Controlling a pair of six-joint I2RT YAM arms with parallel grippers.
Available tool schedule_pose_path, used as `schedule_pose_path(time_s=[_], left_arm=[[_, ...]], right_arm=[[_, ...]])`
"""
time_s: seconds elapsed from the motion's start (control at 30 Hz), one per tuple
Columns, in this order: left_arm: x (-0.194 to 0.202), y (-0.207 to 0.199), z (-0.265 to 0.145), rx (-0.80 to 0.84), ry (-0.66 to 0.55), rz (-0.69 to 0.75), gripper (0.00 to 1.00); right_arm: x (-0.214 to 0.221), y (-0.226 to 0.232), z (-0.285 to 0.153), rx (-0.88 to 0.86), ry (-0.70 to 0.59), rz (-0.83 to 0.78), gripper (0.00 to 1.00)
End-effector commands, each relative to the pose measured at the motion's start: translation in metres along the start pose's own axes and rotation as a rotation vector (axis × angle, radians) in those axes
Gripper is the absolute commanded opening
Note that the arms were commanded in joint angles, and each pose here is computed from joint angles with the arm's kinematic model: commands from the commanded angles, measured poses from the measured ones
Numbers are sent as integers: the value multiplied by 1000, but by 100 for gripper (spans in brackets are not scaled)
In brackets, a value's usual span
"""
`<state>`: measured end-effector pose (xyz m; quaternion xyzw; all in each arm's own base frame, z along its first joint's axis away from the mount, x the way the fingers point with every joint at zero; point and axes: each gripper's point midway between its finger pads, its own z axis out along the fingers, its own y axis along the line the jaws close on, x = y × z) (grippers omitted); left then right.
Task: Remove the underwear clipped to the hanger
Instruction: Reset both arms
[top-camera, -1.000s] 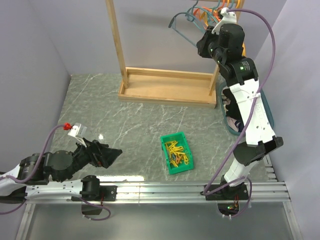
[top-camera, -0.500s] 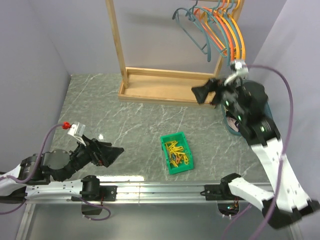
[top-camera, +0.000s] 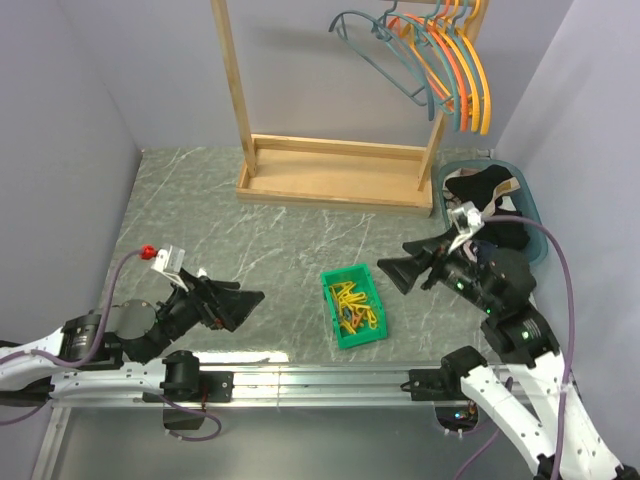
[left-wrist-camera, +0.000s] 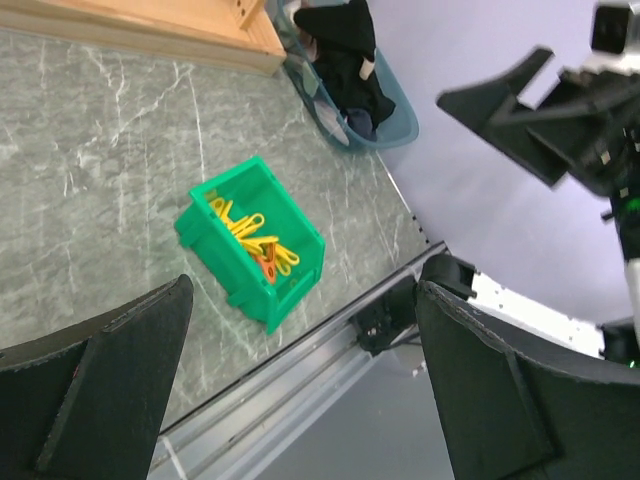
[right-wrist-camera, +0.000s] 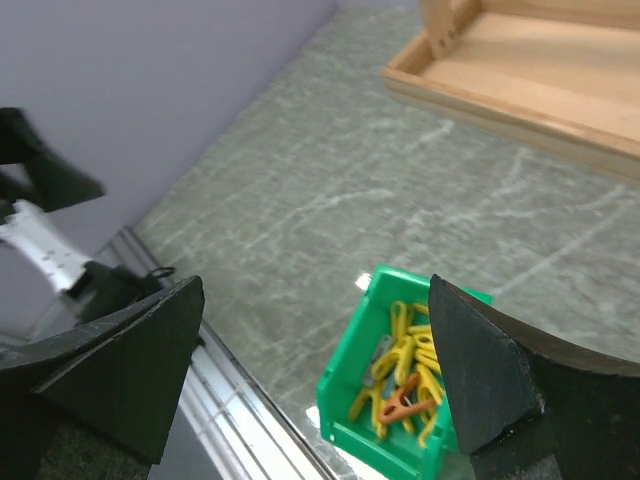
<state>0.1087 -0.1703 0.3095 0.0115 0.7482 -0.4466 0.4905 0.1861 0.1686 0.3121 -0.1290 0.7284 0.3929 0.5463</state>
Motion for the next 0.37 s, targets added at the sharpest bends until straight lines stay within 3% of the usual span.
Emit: schedule_pose_path(time_s=[0.0,0.33], left_arm=[[-11,-7,8,3,-73,-24,99],[-12,-7,14,-5,-106,-46,100]], right_arm=[[-5,26,-13,-125,-55,-11,100],[7,22,-30,-103,-104,3,100]])
